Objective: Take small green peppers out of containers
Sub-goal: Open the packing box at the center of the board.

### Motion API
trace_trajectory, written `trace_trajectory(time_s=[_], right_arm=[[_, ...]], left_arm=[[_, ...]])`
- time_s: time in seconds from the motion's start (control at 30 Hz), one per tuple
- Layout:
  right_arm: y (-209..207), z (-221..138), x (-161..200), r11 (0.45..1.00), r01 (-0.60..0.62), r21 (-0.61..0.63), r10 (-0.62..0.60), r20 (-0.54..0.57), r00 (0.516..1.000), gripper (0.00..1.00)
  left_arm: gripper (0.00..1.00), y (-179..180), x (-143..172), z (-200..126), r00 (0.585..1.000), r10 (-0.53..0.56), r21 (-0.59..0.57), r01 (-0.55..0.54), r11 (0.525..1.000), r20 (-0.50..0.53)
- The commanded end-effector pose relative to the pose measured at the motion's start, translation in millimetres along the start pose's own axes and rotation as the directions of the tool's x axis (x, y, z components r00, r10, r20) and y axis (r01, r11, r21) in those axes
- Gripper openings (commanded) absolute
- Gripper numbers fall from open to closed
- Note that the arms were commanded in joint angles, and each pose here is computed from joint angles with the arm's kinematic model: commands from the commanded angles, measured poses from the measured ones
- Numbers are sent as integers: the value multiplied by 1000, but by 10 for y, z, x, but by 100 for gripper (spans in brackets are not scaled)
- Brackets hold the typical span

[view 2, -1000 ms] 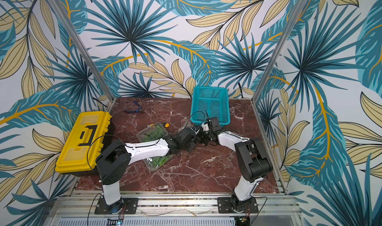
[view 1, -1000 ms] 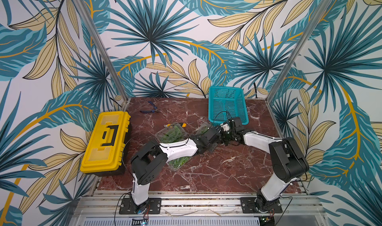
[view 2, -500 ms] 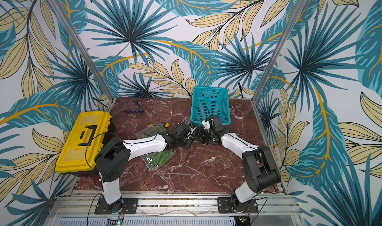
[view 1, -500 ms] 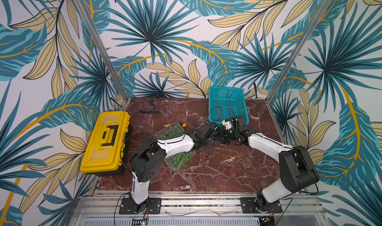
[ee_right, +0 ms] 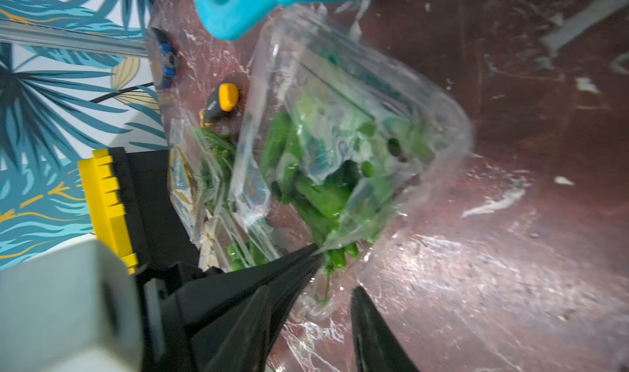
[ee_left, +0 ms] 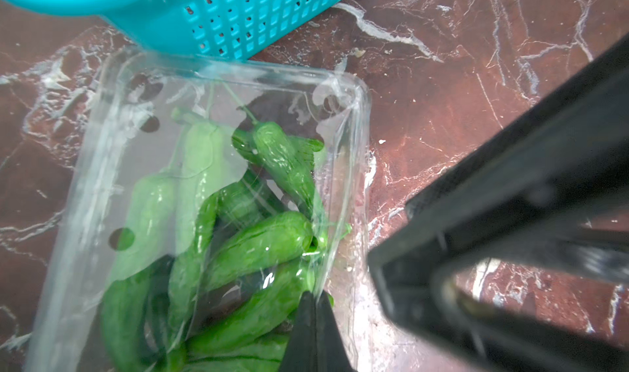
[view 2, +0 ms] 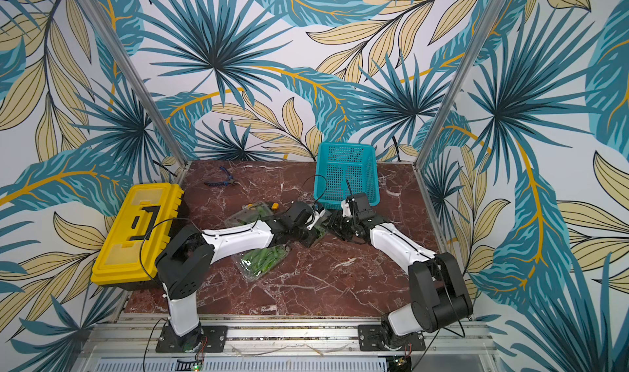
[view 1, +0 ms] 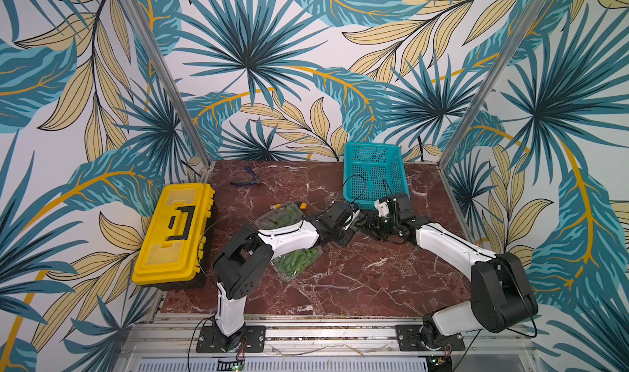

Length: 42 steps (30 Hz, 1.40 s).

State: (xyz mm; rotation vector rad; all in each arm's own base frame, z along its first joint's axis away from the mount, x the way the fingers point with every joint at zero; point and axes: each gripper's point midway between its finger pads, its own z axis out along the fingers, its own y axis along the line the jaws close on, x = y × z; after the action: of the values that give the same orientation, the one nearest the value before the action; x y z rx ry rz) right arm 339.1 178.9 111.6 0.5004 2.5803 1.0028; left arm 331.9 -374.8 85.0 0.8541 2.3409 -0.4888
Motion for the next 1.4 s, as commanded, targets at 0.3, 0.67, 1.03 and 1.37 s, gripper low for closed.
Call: trace_trajectory(time_s=[0.3, 0.67, 1.03, 1.37], right_arm=[[-351, 145, 119, 995, 18, 97, -12, -55, 998, 41], [-498, 352, 146, 992, 11, 123, 1, -99, 995, 40], [-798, 349, 138, 966, -28, 258, 51, -85, 995, 39], [-829, 335, 116, 961, -18, 278, 45, -90, 995, 39]], left_arm=[[0, -103, 96, -88, 999, 1, 62, 1, 998, -37], [0, -166, 34, -122, 1000, 1, 94, 1, 996, -26], [0, -119, -236, -598, 985, -166, 318, 141, 938, 50], [0, 21, -269, -700, 963, -266, 422, 225, 878, 41]])
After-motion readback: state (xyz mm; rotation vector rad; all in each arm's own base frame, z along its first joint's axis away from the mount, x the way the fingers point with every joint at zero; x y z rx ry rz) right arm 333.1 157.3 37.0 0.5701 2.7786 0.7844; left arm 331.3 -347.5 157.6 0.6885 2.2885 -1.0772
